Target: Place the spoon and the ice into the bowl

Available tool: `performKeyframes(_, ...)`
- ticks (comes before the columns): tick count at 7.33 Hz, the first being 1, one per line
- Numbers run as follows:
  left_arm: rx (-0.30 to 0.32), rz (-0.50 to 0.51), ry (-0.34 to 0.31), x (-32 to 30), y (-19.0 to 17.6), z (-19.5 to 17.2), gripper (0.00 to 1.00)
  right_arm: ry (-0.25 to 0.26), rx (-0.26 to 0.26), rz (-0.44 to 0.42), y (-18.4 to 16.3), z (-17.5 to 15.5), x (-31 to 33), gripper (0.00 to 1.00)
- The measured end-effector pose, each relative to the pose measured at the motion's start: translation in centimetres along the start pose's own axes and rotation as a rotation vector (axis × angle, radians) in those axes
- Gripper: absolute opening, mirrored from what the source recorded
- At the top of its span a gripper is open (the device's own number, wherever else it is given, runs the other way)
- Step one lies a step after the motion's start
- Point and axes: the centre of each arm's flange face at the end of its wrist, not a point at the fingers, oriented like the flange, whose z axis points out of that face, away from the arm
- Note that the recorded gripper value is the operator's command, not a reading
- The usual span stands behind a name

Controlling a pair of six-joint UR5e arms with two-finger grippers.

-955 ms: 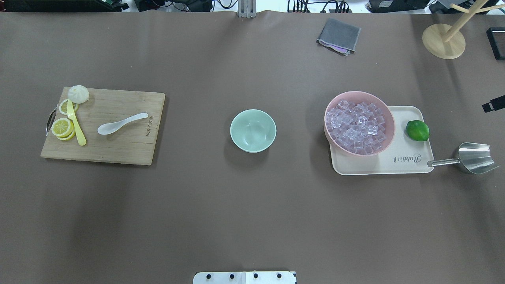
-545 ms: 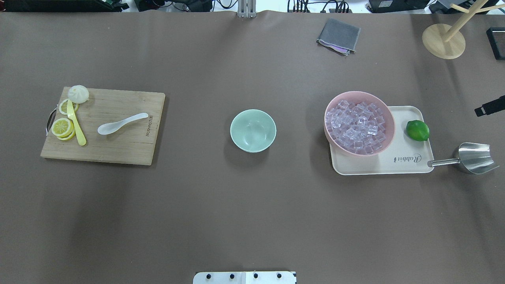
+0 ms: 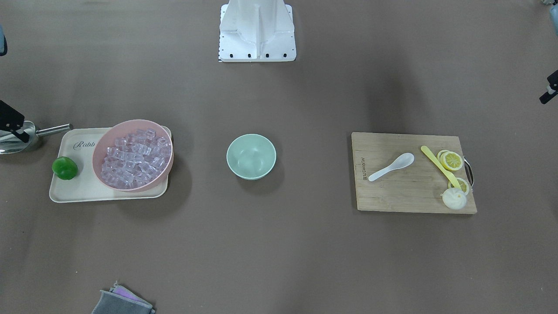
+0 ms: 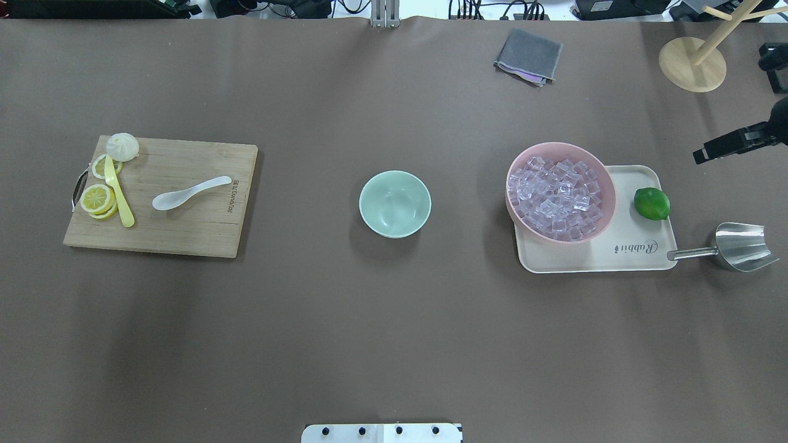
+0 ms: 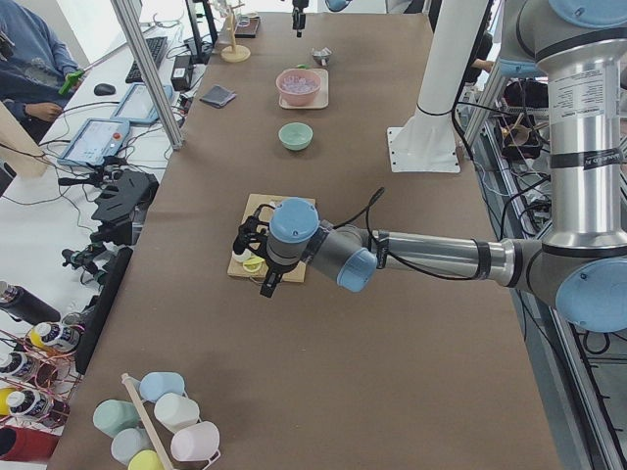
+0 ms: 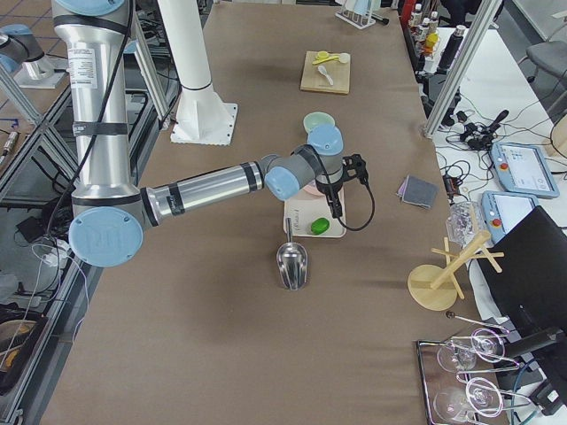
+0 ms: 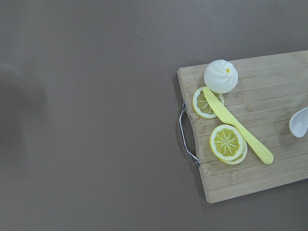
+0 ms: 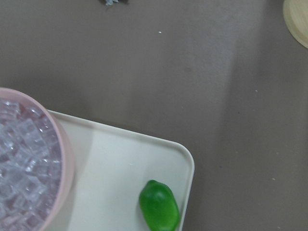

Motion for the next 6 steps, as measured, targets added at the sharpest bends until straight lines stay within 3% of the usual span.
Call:
performKeyframes(3, -0.007, -0.051, -0.003, -0.6, 0.2, 0.7, 0.99, -0.05, 0.025, -0.064, -0.9, 1.2, -10.3, 0.95)
performKeyframes(6, -0.027, -0.143, 0.007, -0.5, 0.1, 1.7, 0.98, -0.075, -0.028, 0.129, 1.5, 6.4, -19.9, 0.78)
